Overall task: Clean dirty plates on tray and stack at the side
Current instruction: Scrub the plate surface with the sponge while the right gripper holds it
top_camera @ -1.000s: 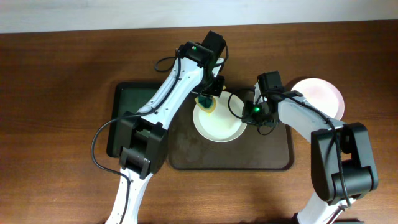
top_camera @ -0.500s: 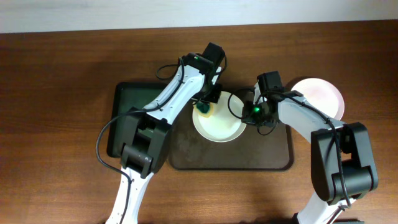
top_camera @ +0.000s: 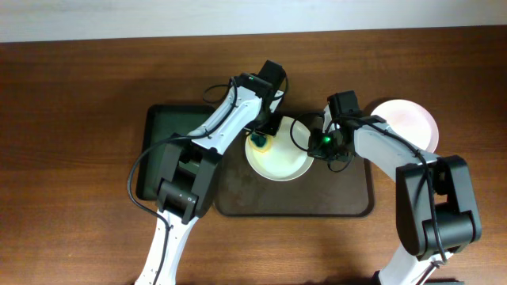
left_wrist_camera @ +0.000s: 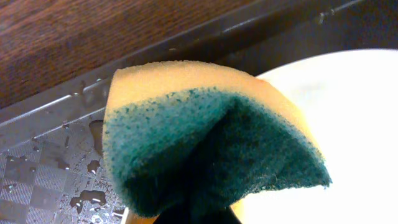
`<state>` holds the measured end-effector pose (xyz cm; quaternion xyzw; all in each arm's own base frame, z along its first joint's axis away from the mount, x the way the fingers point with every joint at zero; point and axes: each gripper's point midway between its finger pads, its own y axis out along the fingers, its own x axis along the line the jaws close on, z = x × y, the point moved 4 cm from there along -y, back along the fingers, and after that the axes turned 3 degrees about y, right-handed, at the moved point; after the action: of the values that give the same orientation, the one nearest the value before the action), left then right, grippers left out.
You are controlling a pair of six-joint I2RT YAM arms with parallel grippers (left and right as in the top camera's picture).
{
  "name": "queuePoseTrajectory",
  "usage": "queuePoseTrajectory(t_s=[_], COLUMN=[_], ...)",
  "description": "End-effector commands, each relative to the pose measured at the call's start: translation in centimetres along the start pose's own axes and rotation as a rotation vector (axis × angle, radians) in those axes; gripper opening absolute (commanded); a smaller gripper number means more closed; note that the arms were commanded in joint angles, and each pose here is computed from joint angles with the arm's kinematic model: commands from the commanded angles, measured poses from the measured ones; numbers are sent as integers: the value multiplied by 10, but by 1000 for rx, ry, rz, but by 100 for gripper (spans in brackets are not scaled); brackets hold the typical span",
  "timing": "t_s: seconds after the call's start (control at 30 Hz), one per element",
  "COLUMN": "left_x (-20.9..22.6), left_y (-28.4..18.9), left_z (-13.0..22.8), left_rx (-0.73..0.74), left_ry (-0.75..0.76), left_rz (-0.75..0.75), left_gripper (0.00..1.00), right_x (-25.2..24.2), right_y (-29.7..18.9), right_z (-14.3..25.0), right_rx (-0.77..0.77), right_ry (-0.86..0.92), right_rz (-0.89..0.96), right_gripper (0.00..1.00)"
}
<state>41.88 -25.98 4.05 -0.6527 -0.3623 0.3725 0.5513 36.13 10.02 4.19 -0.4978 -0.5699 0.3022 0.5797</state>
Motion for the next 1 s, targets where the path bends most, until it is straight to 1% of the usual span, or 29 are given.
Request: queuePoseTrajectory(t_s=[0.0,0.33,0.43,0.77,0.9,0.97], left_x=[2,-14,-27,-46,-58,-69], left_y=[80,77,73,65,60,47], left_z=[70,74,77,76,74,66], left_rx=[317,338,346,352,347,317], left_ry=[38,14,38,6,-12,5], left_rz=[45,171,276,433,533,638], left_gripper=[0,0,0,0,0,0], right_x=[-2,-1,0,0,0,0], right_y=[7,7,7,7,7,7], right_z=[6,6,7,7,6,7], right_rx=[31,34,37,37,37,38], right_ry=[9,9,9,9,9,9], right_rz=[7,0,-7,-7,-8,-10], right_gripper=[4,4,4,4,4,4])
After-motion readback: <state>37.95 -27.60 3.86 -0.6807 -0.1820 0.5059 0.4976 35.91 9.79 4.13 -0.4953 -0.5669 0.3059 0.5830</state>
